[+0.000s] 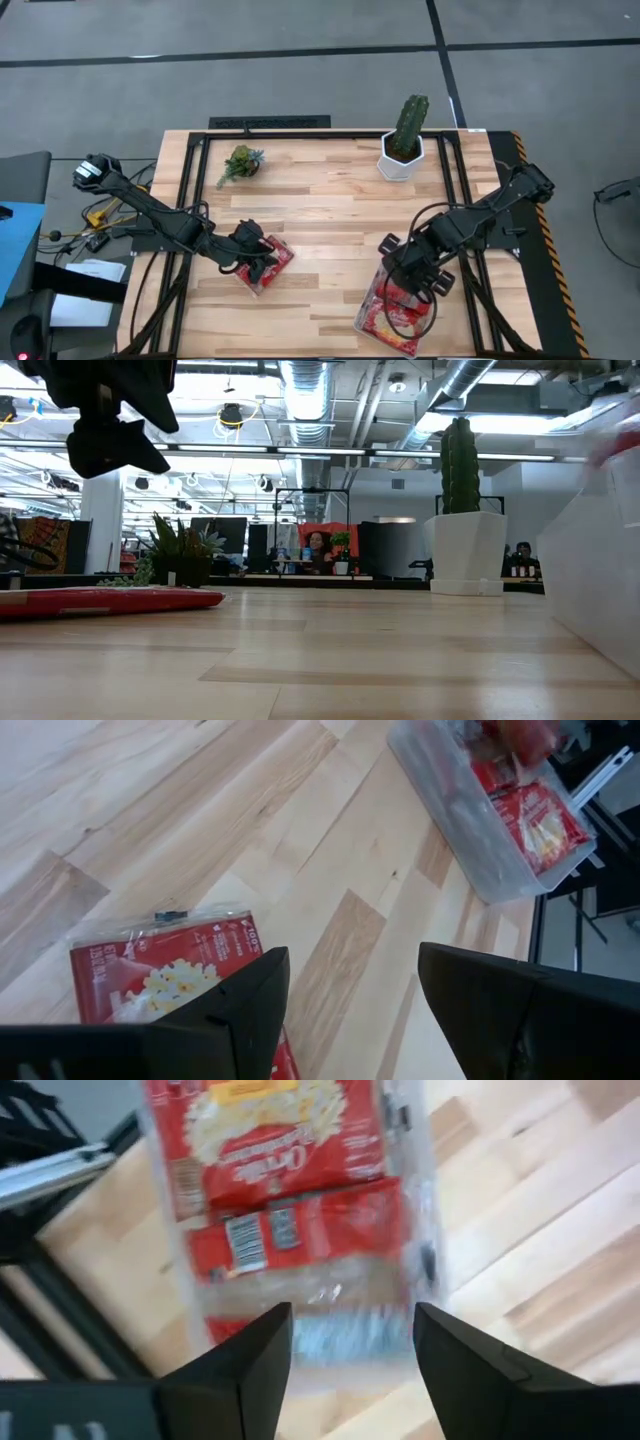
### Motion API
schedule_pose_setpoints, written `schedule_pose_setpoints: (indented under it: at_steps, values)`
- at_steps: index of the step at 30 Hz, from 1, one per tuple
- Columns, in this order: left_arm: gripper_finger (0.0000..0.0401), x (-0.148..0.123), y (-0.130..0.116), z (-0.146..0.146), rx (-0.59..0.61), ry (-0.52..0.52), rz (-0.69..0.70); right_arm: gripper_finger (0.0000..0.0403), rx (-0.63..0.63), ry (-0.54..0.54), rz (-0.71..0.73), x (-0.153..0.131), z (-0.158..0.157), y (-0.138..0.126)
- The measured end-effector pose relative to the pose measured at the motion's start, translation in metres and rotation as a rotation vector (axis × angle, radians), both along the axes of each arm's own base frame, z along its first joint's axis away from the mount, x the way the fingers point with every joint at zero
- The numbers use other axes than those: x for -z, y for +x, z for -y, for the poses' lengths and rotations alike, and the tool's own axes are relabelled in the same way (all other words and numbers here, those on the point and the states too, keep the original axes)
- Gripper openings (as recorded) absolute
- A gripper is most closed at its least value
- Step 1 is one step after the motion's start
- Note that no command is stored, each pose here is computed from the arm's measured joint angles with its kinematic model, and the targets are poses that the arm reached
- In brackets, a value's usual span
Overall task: Sort popcorn bags into baskets
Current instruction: Put the red popcorn bag into the transparent bin
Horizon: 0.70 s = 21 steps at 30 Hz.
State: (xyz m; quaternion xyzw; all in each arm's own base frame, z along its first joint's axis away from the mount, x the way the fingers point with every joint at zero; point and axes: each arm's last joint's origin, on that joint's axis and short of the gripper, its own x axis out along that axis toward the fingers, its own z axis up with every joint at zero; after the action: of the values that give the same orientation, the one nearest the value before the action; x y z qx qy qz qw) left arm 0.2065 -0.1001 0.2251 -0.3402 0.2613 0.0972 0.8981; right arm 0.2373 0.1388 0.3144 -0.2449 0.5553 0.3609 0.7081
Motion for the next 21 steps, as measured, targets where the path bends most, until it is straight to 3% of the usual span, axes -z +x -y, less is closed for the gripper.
schedule_pose_setpoints:
  at_steps: [4, 7, 10, 14, 18, 21]
  values:
    - [0.0212, 0.001, -0.001, 0.000, 0.007, 0.002, -0.019, 0.0227, 0.011, -0.002, 0.054, 0.001, 0.000, 0.009]
    - [0.0212, 0.003, -0.002, 0.000, 0.021, -0.012, -0.050, 0.0222, 0.095, -0.017, 0.076, 0.003, 0.002, 0.014]
    - [0.0212, 0.010, -0.008, -0.001, 0.028, -0.057, -0.157, 0.0217, 0.281, 0.006, 0.142, 0.004, 0.005, 0.029]
    - [0.0212, 0.023, -0.026, -0.001, -0.112, -0.145, -0.348, 0.0209, 0.649, 0.114, 0.258, 0.002, 0.013, 0.056]
    - [0.0212, 0.028, -0.043, 0.008, -0.193, -0.120, -0.388, 0.0201, 0.995, 0.227, 0.318, 0.015, 0.029, 0.091]
    - [0.0212, 0.033, -0.048, 0.013, -0.238, -0.100, -0.324, 0.0195, 1.111, 0.292, 0.329, 0.033, 0.035, 0.117]
